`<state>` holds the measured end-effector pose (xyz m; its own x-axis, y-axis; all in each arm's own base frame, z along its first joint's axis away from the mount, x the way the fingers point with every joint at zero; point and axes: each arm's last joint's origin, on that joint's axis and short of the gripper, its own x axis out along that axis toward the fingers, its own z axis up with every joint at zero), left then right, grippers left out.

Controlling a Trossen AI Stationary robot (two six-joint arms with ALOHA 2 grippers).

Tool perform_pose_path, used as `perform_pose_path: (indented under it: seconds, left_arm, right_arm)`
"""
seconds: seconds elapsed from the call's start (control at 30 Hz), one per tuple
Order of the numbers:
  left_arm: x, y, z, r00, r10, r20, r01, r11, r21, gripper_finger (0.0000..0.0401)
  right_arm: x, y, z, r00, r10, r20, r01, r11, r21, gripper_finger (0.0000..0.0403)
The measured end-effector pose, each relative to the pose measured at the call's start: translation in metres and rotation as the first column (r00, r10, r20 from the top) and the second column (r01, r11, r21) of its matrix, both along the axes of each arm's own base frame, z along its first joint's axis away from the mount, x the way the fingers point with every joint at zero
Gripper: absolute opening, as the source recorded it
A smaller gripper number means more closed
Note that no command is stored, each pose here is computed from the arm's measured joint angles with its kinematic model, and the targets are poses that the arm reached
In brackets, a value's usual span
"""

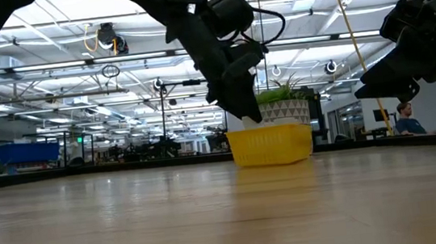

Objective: Pick and place pill bottles into a basket
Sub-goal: Put the top white medicine bottle into the bin

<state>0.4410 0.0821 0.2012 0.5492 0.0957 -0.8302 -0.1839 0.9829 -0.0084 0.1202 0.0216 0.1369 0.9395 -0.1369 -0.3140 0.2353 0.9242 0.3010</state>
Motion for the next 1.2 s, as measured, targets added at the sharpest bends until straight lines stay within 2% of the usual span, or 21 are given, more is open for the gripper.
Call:
perform_pose_path:
  seconds: [0.23, 0.47, 0.87, 1.2]
  left_arm:
    - [-0.001, 0.003, 0.001, 1.000, 0.000, 0.003, 0.000, 1.000, 0.009, 0.0170]
    - [0.002, 0.004, -0.012, 1.000, -0.005, -0.023, 0.005, 1.000, -0.010, 0.0170]
    - [0.003, 0.002, -0.012, 1.000, -0.024, -0.020, 0.024, 1.000, -0.005, 0.0172]
    - [0.003, 0.001, -0.013, 0.999, -0.045, -0.022, 0.045, 0.999, -0.027, 0.0218]
  right_arm:
    - [0.000, 0.000, 0.000, 1.000, 0.000, -0.001, 0.000, 1.000, 0.000, 0.0215]
    - [0.000, 0.000, 0.000, 1.000, 0.000, -0.001, 0.000, 1.000, 0.000, 0.0215]
    - [0.000, 0.000, 0.000, 1.000, 0.000, -0.001, 0.000, 1.000, 0.000, 0.0215]
    - [0.000, 0.000, 0.000, 1.000, 0.000, -0.001, 0.000, 1.000, 0.000, 0.0215]
